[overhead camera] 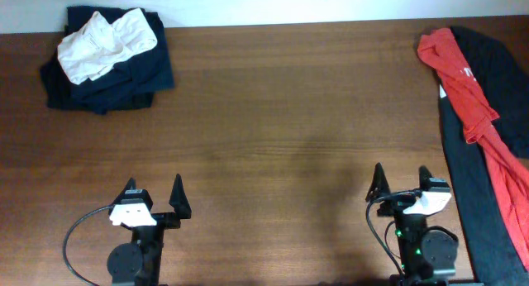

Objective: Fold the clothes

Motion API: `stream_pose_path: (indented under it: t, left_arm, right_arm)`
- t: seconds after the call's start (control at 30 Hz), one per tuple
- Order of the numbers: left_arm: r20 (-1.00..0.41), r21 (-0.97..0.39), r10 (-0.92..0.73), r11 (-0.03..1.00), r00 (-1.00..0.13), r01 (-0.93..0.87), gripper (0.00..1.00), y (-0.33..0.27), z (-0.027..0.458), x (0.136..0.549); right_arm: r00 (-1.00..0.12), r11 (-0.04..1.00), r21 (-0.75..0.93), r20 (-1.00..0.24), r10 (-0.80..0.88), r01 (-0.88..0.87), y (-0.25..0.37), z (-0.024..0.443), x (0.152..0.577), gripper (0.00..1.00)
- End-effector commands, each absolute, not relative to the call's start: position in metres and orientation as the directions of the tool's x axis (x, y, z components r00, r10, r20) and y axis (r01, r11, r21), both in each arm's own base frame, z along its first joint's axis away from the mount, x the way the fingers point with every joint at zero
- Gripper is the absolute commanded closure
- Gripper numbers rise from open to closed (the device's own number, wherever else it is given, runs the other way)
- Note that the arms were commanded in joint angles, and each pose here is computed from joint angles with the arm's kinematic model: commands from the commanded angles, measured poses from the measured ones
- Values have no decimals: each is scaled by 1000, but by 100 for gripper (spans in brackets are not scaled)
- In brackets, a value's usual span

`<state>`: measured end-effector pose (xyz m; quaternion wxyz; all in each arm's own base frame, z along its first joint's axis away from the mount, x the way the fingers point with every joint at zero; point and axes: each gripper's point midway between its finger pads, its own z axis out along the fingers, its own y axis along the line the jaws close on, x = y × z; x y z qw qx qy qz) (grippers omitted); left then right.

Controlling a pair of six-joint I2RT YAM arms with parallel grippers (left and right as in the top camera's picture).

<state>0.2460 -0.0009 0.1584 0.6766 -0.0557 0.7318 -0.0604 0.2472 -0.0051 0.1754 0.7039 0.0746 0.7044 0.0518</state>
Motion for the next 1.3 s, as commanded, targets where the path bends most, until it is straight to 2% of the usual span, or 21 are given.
stream_pose_path:
  t: [0.0,0.1,0.17,0.27,0.4,0.5,0.57,0.67,0.77,0.83,0.93,1.03,1.17,1.27]
  left_arm:
    - [-981,-177,-175,984,-86,9,1,-2,156,246]
    - [-981,-177,-175,984,-86,9,1,-2,156,246]
    - [-981,-177,-175,984,-86,9,1,-2,156,246]
    - [-981,-177,-175,984,-86,9,1,-2,156,246]
    - [-981,-177,-175,984,-86,9,1,-2,156,246]
    - [-981,-177,-175,984,-86,9,1,-2,156,246]
    - [-981,-177,-175,984,-86,9,1,-2,156,246]
    - [-981,-177,-175,984,-86,9,1,-2,156,246]
    - [-981,-177,-175,984,-86,9,1,-2,156,246]
    - [-981,-177,-175,984,-86,9,1,-2,156,246]
    - [-981,-174,-172,985,-85,7,1,-2,156,246]
    - [-987,-140,-145,987,-73,-76,1,13,156,246]
    - [-987,-140,-145,987,-73,-75,1,13,156,246]
    - [-987,-140,-145,987,-73,-76,1,13,156,246]
  right_arm:
    - [68,942,284,-951,300,-178,26,204,244,1]
    - [60,879,331,-926,373,-344,51,220,235,1]
    - [68,838,392,-891,448,-381,54,232,232,1]
    - [220,828,348,-852,475,-441,51,274,218,1]
    - [358,884,299,-830,427,-360,33,319,208,1]
    - [369,944,230,-878,306,-236,21,337,214,1]
    - [313,973,168,-926,211,-158,16,342,225,1]
    - [162,994,109,-981,107,8,-4,346,252,1]
    - [7,976,21,-1000,20,217,-38,356,285,1]
    - [-92,965,-52,-995,-29,257,-48,357,304,1]
    - [-288,944,-102,-958,-8,312,-77,349,338,1]
    - [-450,955,-75,-891,65,286,-103,330,370,1]
    - [-599,970,65,-776,198,236,-131,302,395,1]
    - [-647,955,73,-720,250,287,-153,278,397,1]
